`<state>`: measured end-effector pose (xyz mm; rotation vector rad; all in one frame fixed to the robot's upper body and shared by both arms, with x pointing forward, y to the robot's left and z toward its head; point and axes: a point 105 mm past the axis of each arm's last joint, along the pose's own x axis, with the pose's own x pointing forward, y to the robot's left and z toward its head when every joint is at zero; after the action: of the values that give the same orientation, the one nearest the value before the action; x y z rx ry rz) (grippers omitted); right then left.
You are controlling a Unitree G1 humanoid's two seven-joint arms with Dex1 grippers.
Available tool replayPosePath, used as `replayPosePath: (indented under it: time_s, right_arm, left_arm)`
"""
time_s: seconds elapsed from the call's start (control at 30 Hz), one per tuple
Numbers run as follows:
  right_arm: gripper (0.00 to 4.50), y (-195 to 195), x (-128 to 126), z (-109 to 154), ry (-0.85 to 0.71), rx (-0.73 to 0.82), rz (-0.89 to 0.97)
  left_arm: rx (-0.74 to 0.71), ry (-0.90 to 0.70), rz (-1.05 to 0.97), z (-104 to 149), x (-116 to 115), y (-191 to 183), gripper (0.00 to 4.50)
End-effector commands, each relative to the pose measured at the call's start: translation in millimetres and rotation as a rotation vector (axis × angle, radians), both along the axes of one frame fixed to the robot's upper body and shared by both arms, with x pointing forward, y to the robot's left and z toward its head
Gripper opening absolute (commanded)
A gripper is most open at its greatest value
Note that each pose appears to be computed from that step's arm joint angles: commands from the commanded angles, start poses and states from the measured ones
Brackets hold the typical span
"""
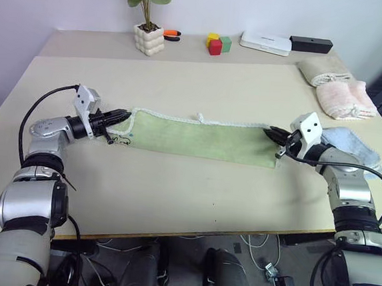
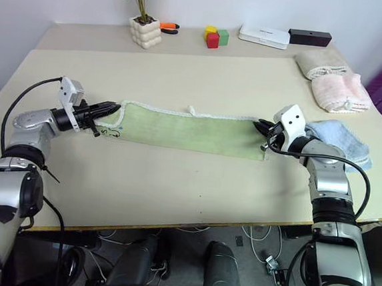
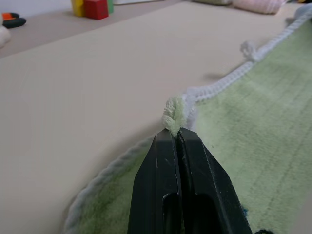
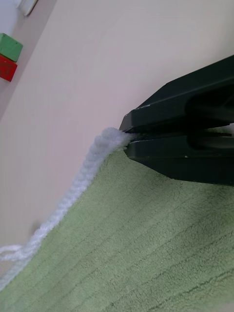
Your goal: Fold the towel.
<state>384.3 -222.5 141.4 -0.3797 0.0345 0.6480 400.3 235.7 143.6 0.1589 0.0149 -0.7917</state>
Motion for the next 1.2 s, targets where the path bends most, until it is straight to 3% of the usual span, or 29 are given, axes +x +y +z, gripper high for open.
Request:
replayPosePath:
  time_s: [0.03, 0.13, 0.33, 0.43, 0.53, 0.63, 0.73, 0.83, 0.97, 1.03, 1.2]
  right_arm:
    - [0.31, 3.4, 0.0, 7.1, -0.026, -0.001, 0.016]
    - [1.37, 2.6, 0.5, 6.1, -0.025, 0.000, 0.007]
    - [4.37, -2.5, 5.5, 14.5, -0.068, -0.008, -0.043]
    - [4.49, -6.3, 8.5, 18.4, -0.079, -0.001, -0.071]
    - [4.50, -14.3, 12.9, 22.6, -0.102, 0.012, -0.132]
    - [3.24, -20.8, 16.2, 38.5, -0.167, 0.048, -0.191]
    - [1.60, -13.1, 14.5, 58.6, -0.232, 0.132, -0.199]
    - [0.07, 4.8, 10.0, 72.3, -0.275, 0.210, -0.183]
    - [0.07, 34.6, 6.5, 75.9, -0.274, 0.341, -0.183]
    - [0.07, 67.2, 3.8, 60.9, -0.213, 0.403, -0.154]
    - [0.07, 88.0, 7.5, 30.3, -0.111, 0.510, -0.251]
  left_arm:
    - [0.003, -0.010, 0.022, 8.1, 5.9, -0.9, 0.27]
    - [-0.001, -0.033, 0.039, 11.2, 8.4, -1.7, 1.30]
    - [-0.005, -0.114, 0.174, 29.1, 17.4, 13.7, 4.29]
    - [-0.043, -0.100, 0.218, 33.1, 18.3, 23.5, 4.22]
    - [-0.082, -0.109, 0.257, 39.4, 18.8, 31.6, 3.07]
    - [-0.127, -0.144, 0.315, 52.2, 18.8, 44.5, 1.56]
    - [-0.205, -0.216, 0.288, 74.8, 17.3, 44.0, 0.01]
    - [-0.306, -0.291, 0.254, 100.1, 17.2, 38.2, 0.00]
    - [-0.354, -0.344, 0.179, 115.8, 16.3, 16.9, 0.00]
    - [-0.442, -0.344, 0.134, 122.4, 17.3, -8.1, 0.00]
    - [-0.664, -0.202, 0.049, 104.2, 10.0, -81.5, 0.00]
